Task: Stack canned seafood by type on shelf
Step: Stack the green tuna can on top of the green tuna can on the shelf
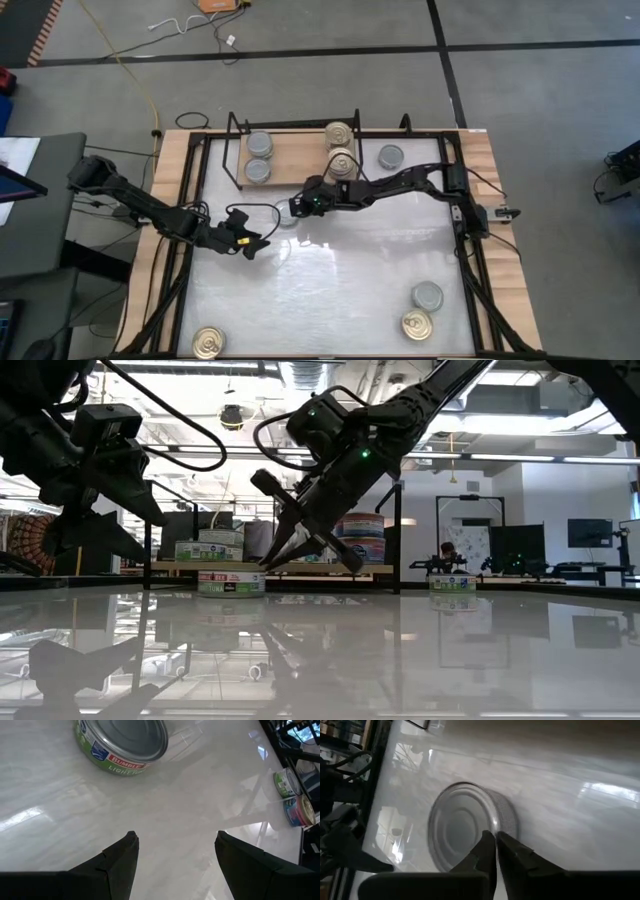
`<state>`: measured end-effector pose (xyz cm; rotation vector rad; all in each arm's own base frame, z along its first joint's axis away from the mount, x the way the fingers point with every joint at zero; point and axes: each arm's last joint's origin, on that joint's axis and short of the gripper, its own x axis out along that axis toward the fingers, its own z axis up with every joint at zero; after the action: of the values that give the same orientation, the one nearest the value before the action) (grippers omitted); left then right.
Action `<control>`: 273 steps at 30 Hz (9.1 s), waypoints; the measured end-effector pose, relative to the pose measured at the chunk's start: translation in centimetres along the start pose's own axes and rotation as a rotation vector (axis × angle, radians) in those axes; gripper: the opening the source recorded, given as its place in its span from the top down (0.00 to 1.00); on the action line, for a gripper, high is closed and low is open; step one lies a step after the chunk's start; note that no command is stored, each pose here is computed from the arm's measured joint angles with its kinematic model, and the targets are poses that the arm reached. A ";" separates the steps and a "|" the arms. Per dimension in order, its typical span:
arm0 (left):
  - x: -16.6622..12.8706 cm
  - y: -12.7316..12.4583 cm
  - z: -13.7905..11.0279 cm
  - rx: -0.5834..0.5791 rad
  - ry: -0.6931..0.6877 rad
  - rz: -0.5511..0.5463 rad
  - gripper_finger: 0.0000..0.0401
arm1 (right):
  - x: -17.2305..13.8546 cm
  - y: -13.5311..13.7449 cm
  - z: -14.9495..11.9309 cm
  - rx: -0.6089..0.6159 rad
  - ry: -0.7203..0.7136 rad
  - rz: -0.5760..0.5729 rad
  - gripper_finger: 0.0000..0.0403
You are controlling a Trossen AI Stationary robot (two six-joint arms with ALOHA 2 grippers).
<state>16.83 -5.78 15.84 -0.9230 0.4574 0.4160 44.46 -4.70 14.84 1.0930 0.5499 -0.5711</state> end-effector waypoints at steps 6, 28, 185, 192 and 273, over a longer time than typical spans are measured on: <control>0.0 0.0 0.0 0.007 0.000 0.000 0.37 | 0.1 -0.1 -0.1 -0.001 0.004 -0.013 0.86; 0.0 0.0 0.0 0.000 0.000 0.000 0.37 | 0.0 -0.2 0.6 0.006 0.008 0.001 0.79; 4.1 -4.4 -1.6 -0.057 0.062 0.041 0.37 | -4.7 0.4 -12.7 -0.046 0.037 -0.017 0.71; 4.1 -4.3 -1.7 -0.054 0.065 0.052 0.37 | -4.3 0.6 -12.5 -0.035 0.044 -0.003 0.71; 5.1 -4.6 -2.6 -0.269 0.112 0.017 0.37 | -3.9 0.2 -12.4 -0.052 0.084 -0.026 0.95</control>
<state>22.94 -9.67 14.79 -1.2080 0.5203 0.4496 40.11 7.40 13.16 1.0651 0.6491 -0.5321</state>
